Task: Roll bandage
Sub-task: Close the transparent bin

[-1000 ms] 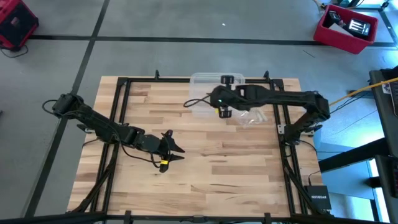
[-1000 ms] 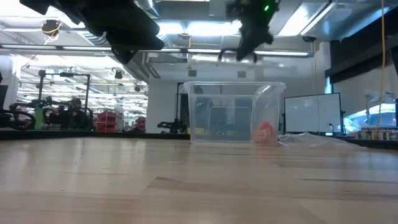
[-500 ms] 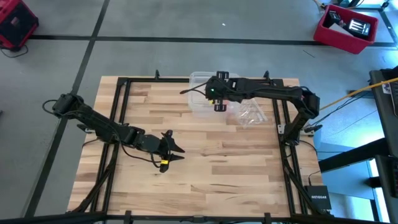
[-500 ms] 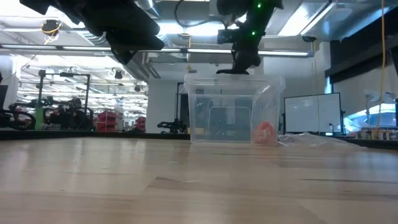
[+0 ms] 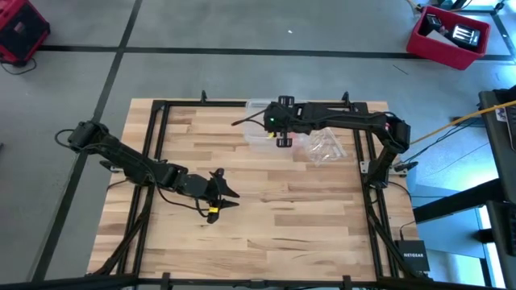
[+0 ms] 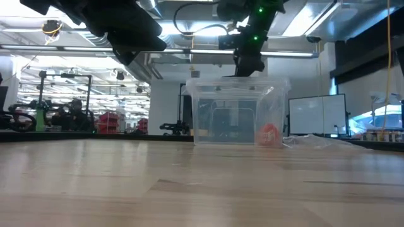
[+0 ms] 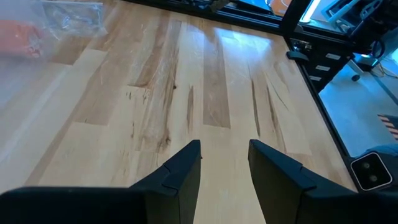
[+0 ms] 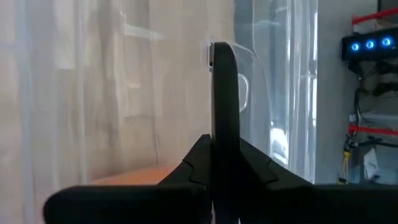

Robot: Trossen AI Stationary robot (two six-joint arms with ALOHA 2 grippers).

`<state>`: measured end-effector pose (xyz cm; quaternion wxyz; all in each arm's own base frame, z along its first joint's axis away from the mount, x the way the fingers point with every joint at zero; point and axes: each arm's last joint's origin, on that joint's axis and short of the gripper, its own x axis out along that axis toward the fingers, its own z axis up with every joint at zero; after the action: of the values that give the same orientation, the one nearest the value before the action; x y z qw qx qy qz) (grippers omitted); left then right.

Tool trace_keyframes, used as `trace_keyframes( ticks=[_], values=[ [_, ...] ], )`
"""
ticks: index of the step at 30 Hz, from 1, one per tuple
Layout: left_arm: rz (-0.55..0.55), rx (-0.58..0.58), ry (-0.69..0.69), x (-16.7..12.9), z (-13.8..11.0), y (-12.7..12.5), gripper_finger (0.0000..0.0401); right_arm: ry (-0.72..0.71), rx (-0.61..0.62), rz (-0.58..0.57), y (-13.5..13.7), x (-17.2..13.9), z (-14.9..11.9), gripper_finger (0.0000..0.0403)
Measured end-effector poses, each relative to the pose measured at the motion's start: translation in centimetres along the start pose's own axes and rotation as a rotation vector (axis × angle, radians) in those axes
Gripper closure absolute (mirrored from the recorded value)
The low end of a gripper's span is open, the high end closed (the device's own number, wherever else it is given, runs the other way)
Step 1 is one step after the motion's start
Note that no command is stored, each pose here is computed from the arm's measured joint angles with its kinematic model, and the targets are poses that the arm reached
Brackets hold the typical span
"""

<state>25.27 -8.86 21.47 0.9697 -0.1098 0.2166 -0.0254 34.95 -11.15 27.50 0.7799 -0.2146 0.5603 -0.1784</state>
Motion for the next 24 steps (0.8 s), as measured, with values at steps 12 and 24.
trace_keyframes(
  ticks=[12,24],
  values=[
    [0.001,0.022,-0.001,0.0,0.0,0.0,0.0274,0.001,0.108,-0.005,0.0,0.0,0.0,0.0342],
    [0.018,0.019,-0.008,0.0,0.0,0.0,0.0274,0.047,0.157,0.001,-1.4,-2.5,0.2,0.0253]
  ],
)
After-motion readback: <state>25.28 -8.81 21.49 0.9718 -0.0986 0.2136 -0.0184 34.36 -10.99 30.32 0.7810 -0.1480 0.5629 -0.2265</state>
